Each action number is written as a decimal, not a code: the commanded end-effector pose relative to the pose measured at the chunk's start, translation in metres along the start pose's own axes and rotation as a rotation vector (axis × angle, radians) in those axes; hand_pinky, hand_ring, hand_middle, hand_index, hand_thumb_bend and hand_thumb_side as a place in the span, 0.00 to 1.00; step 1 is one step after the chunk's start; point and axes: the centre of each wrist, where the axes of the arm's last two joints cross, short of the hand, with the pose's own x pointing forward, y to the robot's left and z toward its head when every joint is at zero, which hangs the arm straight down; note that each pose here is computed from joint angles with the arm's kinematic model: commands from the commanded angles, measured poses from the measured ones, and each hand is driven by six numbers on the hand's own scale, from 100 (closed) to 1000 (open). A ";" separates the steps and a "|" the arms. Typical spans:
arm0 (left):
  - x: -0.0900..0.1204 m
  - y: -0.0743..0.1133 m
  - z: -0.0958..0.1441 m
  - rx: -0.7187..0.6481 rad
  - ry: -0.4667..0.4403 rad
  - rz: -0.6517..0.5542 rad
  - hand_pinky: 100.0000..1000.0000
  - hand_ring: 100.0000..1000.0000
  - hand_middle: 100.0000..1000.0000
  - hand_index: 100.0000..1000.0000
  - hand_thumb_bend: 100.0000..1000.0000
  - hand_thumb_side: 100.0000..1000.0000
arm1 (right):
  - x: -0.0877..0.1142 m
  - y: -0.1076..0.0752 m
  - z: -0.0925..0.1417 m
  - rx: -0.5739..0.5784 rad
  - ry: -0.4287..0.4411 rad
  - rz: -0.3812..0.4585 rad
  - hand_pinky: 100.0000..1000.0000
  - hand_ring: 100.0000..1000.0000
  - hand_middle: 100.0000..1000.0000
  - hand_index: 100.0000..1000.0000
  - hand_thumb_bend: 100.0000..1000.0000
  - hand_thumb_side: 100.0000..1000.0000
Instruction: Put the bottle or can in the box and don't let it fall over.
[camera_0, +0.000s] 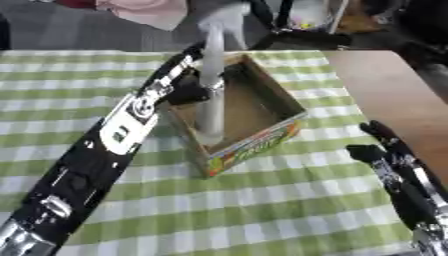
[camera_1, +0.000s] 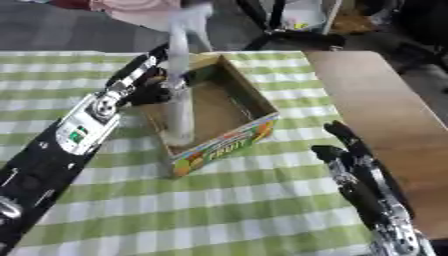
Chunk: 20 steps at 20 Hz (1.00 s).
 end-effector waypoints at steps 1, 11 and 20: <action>0.003 0.022 0.005 0.051 -0.016 -0.035 0.73 1.00 1.00 0.99 0.59 0.75 | 0.004 -0.003 -0.002 -0.005 -0.017 0.007 0.83 0.76 0.96 1.00 0.00 0.50; -0.001 0.060 0.107 0.297 0.015 0.116 0.68 1.00 1.00 0.96 0.33 0.73 | 0.005 -0.010 -0.001 -0.032 -0.017 0.027 0.83 0.76 0.96 1.00 0.00 0.50; -0.005 0.013 0.199 0.634 0.175 0.300 0.66 1.00 1.00 0.93 0.24 0.74 | 0.005 -0.015 0.001 -0.047 -0.005 0.045 0.83 0.76 0.96 0.99 0.00 0.50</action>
